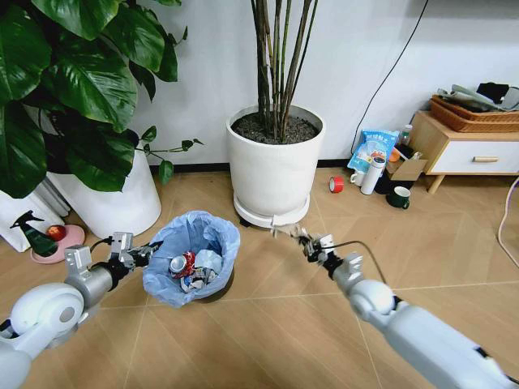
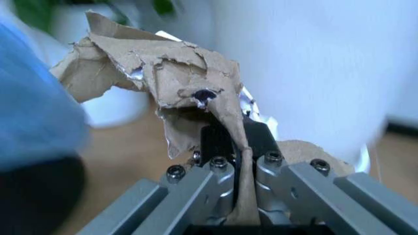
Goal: Pick up the trash bin and place the garbage on the floor into it.
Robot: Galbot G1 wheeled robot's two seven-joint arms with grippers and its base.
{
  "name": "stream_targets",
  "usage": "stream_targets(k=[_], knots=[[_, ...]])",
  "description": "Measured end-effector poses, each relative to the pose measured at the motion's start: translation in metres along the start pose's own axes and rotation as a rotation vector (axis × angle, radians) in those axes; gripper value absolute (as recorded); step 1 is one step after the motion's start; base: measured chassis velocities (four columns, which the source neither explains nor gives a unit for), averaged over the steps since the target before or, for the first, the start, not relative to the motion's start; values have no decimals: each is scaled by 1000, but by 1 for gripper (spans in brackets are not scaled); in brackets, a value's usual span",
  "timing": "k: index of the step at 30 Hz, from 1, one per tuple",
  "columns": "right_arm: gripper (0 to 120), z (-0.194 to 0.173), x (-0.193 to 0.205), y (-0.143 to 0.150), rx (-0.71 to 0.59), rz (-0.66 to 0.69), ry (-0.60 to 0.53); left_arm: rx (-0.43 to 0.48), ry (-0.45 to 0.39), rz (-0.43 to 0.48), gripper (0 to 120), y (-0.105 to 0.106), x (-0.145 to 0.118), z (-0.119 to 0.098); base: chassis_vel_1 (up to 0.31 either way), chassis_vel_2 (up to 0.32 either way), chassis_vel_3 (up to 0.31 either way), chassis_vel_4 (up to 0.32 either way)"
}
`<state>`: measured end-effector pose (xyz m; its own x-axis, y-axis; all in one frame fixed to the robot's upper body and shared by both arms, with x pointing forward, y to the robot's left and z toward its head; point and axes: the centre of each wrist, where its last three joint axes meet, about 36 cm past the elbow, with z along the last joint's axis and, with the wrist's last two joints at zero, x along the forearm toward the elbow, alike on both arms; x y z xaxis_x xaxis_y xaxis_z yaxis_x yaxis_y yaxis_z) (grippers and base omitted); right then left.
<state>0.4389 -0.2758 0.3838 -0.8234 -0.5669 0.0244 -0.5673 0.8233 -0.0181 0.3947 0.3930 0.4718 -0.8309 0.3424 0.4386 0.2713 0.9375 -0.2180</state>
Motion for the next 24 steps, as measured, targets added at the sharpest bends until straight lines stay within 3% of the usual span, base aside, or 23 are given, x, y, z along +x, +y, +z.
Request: stream_targets(k=[8, 13, 18, 24], knots=[[0, -68, -1, -3, 107, -207, -166, -11, 7, 9, 0, 1, -2, -1, 0, 0, 0, 0], [0, -118, -34, 0, 127, -368, -297, -12, 0, 20, 0, 0, -4, -2, 0, 0, 0, 0], [0, -118, -51, 3, 167, -433, -307, -17, -7, 25, 0, -1, -6, -3, 0, 0, 0, 0], [0, -117, -74, -8, 405, -551, -284, -28, -19, 43, 0, 0, -14, -9, 0, 0, 0, 0]])
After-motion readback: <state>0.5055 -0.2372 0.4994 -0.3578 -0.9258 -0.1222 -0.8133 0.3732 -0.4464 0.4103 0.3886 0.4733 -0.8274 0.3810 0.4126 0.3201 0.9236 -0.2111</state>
